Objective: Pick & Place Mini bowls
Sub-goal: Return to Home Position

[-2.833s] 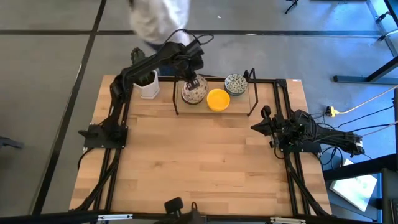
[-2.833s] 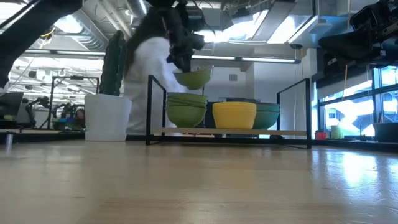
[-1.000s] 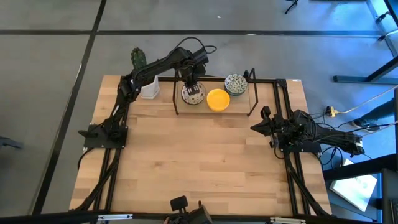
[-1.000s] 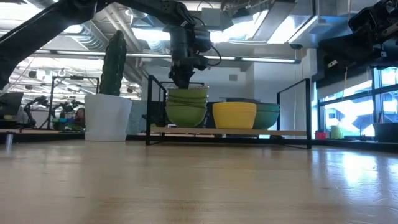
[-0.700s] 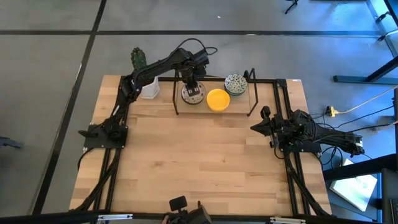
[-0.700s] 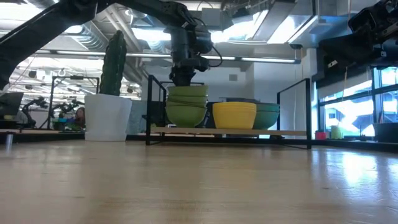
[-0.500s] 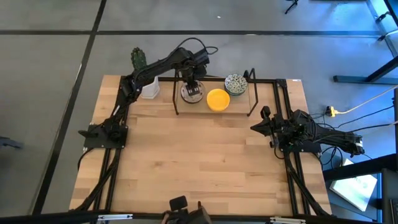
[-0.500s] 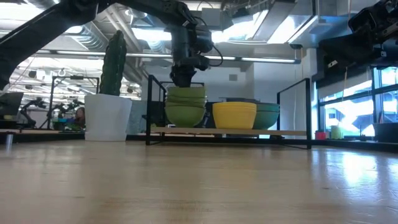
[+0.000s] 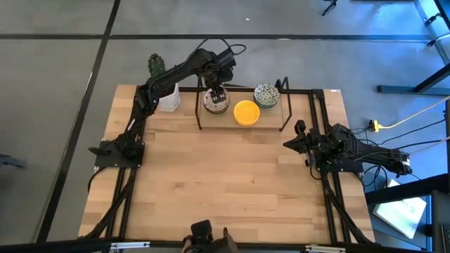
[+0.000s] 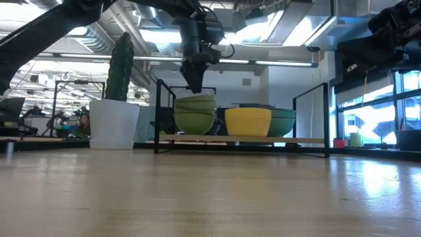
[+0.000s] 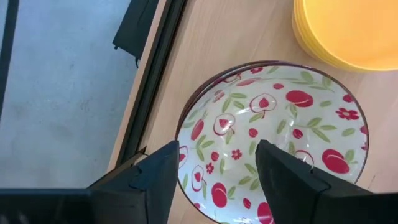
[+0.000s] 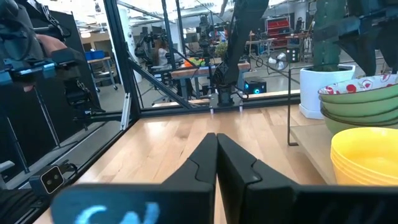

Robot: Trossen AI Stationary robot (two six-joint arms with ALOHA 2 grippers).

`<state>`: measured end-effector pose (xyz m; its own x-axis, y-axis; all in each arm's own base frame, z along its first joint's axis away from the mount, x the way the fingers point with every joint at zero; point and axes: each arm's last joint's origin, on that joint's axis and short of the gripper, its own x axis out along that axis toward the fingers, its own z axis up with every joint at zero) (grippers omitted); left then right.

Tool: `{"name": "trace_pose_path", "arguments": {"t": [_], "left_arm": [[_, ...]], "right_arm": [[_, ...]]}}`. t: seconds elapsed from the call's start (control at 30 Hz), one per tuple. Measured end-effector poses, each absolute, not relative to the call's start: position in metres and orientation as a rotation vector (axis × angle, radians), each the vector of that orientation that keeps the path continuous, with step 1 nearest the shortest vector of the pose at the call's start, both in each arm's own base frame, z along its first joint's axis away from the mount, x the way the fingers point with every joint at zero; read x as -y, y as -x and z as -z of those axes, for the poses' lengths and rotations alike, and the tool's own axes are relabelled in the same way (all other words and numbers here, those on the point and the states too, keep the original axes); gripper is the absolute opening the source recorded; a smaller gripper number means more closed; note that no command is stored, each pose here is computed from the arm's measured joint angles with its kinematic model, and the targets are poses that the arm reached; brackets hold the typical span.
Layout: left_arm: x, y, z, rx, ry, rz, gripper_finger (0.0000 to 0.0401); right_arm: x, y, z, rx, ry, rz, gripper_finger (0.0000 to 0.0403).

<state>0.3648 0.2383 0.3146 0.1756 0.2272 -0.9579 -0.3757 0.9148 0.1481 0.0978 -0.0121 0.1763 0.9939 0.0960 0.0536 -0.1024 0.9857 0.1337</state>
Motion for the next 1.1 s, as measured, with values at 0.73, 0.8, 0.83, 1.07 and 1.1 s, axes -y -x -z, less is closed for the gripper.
{"name": "trace_pose_path", "arguments": {"t": [0.73,0.8,0.83,1.07,1.1], "left_arm": [[-0.104,-0.234,-0.494,-1.004,-0.283,-0.443,0.0025],[-0.083,-0.207,-0.511,-0.918,-0.303,-0.439,0.0008],[-0.074,-0.193,-0.516,-0.885,-0.310,-0.435,0.0006],[-0.032,-0.112,-0.498,-0.833,-0.256,-0.395,0.0002],[-0.029,-0.103,-0.489,-0.846,-0.232,-0.416,0.0002]], "right_arm": [[0.012,-0.098,-0.176,0.047,-0.132,-0.099,0.0010],[0.012,-0.098,-0.176,0.047,-0.131,-0.099,0.0010],[0.012,-0.098,-0.176,0.047,-0.131,-0.099,0.0010],[0.012,-0.098,-0.176,0.047,-0.129,-0.099,0.0010],[0.012,-0.098,-0.176,0.047,-0.126,-0.099,0.0010]]}}
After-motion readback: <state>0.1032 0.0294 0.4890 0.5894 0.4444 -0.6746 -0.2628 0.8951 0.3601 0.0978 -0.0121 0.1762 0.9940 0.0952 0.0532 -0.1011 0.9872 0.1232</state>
